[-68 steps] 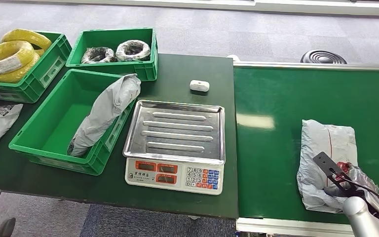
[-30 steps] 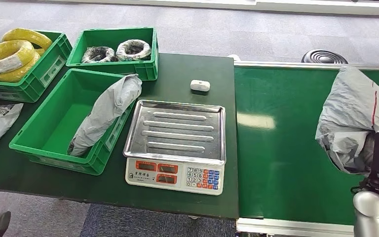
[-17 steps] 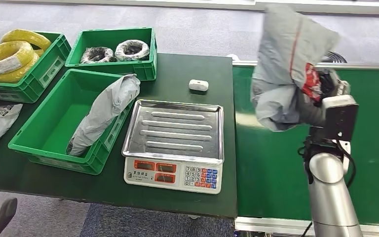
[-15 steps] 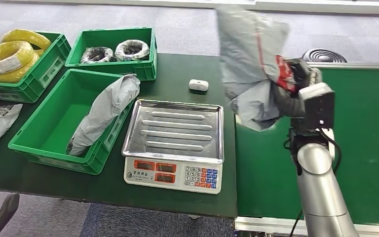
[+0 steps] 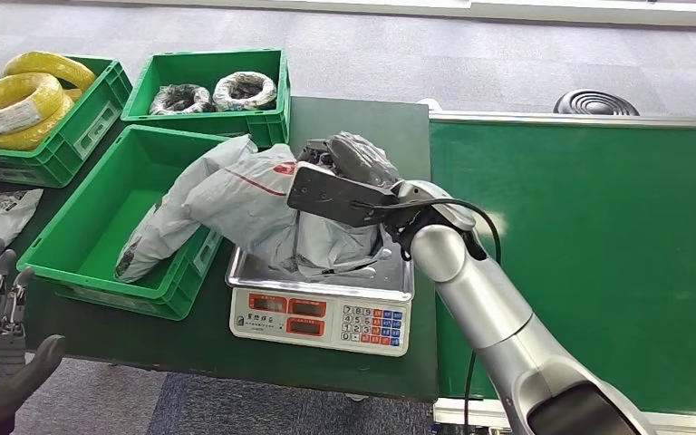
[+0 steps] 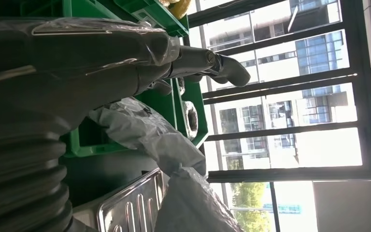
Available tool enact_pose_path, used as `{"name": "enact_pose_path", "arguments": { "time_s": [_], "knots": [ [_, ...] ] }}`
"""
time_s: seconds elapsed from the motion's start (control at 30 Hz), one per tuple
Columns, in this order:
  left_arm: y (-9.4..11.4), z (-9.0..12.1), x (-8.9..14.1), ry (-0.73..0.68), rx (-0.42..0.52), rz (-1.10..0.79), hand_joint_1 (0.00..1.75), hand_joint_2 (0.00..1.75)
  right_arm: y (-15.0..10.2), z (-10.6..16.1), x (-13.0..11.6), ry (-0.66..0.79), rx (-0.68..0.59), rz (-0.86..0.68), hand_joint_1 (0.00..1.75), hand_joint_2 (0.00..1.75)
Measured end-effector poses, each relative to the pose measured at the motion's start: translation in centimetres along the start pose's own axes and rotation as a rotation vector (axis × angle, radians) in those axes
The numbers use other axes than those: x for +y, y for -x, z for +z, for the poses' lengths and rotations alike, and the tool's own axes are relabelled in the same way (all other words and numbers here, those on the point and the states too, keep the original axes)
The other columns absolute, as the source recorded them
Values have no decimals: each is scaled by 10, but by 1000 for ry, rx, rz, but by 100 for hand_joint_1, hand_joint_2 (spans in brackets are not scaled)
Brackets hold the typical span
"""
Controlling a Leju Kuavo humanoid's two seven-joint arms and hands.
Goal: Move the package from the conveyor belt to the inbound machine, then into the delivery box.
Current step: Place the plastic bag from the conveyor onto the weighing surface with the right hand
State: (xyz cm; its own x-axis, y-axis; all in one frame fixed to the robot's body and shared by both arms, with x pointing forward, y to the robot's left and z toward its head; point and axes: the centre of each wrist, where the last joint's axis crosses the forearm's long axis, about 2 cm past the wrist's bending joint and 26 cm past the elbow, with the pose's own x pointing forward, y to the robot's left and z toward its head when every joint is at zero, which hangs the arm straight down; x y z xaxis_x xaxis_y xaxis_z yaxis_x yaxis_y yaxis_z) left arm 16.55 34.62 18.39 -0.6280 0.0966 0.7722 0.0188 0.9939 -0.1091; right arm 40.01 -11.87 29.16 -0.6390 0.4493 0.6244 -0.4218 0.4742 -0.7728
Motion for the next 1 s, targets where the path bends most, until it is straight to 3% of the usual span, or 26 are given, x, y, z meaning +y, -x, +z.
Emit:
{"name": "enact_pose_path", "arguments": {
  "time_s": [0.3,0.33,0.43,0.47,0.7,1.0],
  "knots": [
    [2,-9,-7,11,19,-1,0,175,19,5,4,42,304,249,175,175],
    [2,-10,-8,12,19,0,0,175,22,6,4,50,336,277,163,175],
    [3,-12,-10,15,18,3,0,175,27,9,5,64,391,315,34,175],
    [3,-12,-10,16,18,4,0,175,28,9,5,66,402,319,2,175],
    [6,-20,-16,31,19,3,0,175,38,16,7,25,414,270,0,175],
    [12,-32,-29,99,-21,-52,0,175,44,25,11,53,252,65,0,175]
  ]
}}
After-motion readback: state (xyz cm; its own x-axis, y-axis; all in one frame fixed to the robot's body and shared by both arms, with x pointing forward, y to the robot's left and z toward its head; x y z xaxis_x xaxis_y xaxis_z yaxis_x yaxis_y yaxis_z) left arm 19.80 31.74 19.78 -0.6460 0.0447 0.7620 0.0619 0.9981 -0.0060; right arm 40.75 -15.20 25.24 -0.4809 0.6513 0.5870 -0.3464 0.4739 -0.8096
